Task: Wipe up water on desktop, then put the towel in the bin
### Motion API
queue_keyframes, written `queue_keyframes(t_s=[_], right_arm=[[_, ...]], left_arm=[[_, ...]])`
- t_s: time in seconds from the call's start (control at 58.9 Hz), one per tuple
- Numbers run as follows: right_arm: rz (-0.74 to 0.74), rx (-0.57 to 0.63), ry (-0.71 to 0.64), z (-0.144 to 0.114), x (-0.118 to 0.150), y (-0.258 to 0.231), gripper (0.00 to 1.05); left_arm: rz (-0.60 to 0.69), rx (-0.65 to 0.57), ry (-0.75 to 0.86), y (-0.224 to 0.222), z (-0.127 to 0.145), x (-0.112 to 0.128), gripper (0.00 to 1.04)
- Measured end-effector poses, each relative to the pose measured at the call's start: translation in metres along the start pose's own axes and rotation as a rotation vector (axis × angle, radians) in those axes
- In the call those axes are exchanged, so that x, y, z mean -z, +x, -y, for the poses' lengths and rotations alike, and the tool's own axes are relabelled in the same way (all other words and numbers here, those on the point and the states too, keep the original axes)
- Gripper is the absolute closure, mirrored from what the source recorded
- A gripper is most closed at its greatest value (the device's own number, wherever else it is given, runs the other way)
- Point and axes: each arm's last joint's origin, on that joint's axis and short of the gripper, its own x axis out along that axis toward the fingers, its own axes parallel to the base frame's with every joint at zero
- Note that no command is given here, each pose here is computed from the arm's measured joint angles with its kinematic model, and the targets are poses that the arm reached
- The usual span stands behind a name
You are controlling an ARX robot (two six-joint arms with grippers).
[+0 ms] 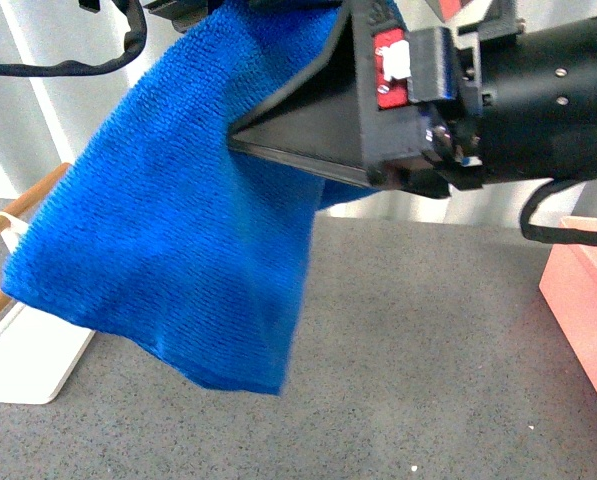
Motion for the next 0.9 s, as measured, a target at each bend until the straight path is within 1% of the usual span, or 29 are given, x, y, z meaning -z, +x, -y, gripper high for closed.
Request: queue_keyframes(t_s=[0.221,0.272,0.475,0.56,0.577,0.628,0.645,0.696,0.713,0.764,0.781,0.9], right_arm=[[0.023,-0.009,-0.012,0.002,-0.005,0.014,0.07],[0.038,-0.016,-0.019,0.001,-0.006,0.015,0.1],[0.124,-0.057,-0.058,-0.003,-0.013,0.018,0.38],[0.135,-0.061,-0.049,-0.004,-0.013,0.019,0.48],[0.14,-0.062,-0.046,-0.004,-0.013,0.019,0.52],[0.15,-0.054,-0.035,-0.004,-0.012,0.019,0.57],[0.153,-0.053,-0.032,-0.004,-0.012,0.019,0.61],[0.156,-0.049,-0.018,-0.004,-0.011,0.018,0.66],[0.157,-0.049,-0.01,-0.004,-0.01,0.018,0.69],[0.16,-0.046,-0.001,-0.004,-0.009,0.018,0.75],[0.163,-0.043,0.005,-0.004,-0.009,0.018,0.78],[0.165,-0.034,0.025,-0.004,-0.006,0.018,0.92]], left_arm=[[0.006,-0.019,-0.001,-0.001,-0.002,-0.001,1.01],[0.007,-0.024,-0.002,-0.001,-0.003,-0.001,1.01],[0.022,-0.027,-0.009,-0.001,-0.003,-0.006,1.01],[0.028,-0.031,-0.009,-0.001,-0.003,-0.008,1.01],[0.028,-0.03,-0.009,-0.001,-0.003,-0.008,1.01],[0.027,-0.025,-0.009,-0.001,-0.003,-0.008,1.01],[0.027,-0.025,-0.009,-0.001,-0.003,-0.008,1.01],[0.026,-0.021,-0.008,-0.001,-0.002,-0.008,1.01],[0.026,-0.02,-0.008,-0.001,-0.002,-0.008,1.01],[0.024,-0.012,-0.008,-0.001,-0.002,-0.007,1.01],[0.024,-0.011,-0.008,-0.001,-0.001,-0.007,1.01],[0.022,-0.006,-0.007,-0.001,0.0,-0.007,1.01]])
